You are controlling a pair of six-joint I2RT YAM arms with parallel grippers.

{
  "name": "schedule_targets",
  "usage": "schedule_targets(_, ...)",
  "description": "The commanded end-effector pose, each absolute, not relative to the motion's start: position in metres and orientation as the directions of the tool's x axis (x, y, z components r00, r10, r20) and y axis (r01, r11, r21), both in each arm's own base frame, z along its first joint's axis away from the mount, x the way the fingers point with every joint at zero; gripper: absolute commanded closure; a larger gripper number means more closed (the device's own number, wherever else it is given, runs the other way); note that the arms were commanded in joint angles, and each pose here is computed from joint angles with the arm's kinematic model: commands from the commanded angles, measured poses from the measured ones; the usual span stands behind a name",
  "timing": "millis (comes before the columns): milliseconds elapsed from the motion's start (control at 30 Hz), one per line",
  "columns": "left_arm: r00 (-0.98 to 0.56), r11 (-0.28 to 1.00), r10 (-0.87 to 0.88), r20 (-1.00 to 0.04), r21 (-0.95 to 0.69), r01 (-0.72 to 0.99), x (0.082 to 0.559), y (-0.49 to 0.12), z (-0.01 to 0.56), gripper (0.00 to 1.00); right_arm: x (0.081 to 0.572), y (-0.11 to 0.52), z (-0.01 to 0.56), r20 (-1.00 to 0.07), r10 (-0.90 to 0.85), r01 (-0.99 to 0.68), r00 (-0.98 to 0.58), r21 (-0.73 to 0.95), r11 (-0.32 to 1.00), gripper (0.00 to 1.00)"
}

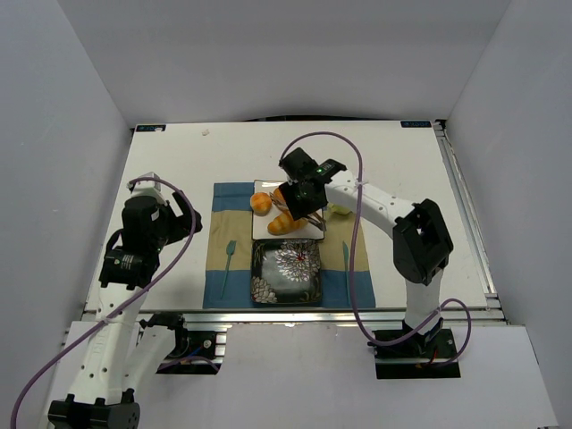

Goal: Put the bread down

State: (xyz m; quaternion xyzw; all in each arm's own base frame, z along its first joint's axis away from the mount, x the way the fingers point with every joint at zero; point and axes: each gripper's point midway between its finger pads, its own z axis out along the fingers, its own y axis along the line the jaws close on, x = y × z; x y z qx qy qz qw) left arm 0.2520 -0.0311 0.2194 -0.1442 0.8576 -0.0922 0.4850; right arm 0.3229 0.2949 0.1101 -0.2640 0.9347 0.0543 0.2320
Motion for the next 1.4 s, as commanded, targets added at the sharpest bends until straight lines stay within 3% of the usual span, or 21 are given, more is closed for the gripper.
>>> schedule_targets(0, -0.474, 0.946, -0.325, -0.818, -0.286, -0.155, 0.254, -0.029, 0.222, 0.02, 0.327, 0.306, 0.122, -0.5, -0.468, -0.544, -0.729, 0.008, 0.839, 0.43)
schedule_targets(467, -0.473, 0.946, -0.324, -0.82, -0.287, -0.151, 0.252, -0.03, 0.222, 0.02, 0.329, 0.304, 0.14, -0.53, -0.43, -0.512, -0.731, 0.009, 0.859, 0.55)
schedule_targets(900, -0.468, 0.942, -0.335, -0.818, -0.301, -0.148, 0.253, -0.032, 0.222, 0.02, 0.342, 0.311, 0.238, -0.684, -0.319, -0.483, -0.656, 0.056, 0.874, 0.59)
schedule_targets(1033, -0.46, 0.941, -0.337, -0.821, -0.306, -0.144, 0.256, -0.032, 0.225, 0.02, 0.317, 0.297, 0.262, -0.701, -0.3, -0.5, -0.647, 0.093, 0.861, 0.58)
schedule_targets(1367, -0.43, 0.937, -0.348, -0.833, -0.326, -0.126, 0.261, -0.035, 0.236, 0.02, 0.188, 0.281, 0.229, -0.638, -0.408, -0.609, -0.653, 0.123, 0.783, 0.58)
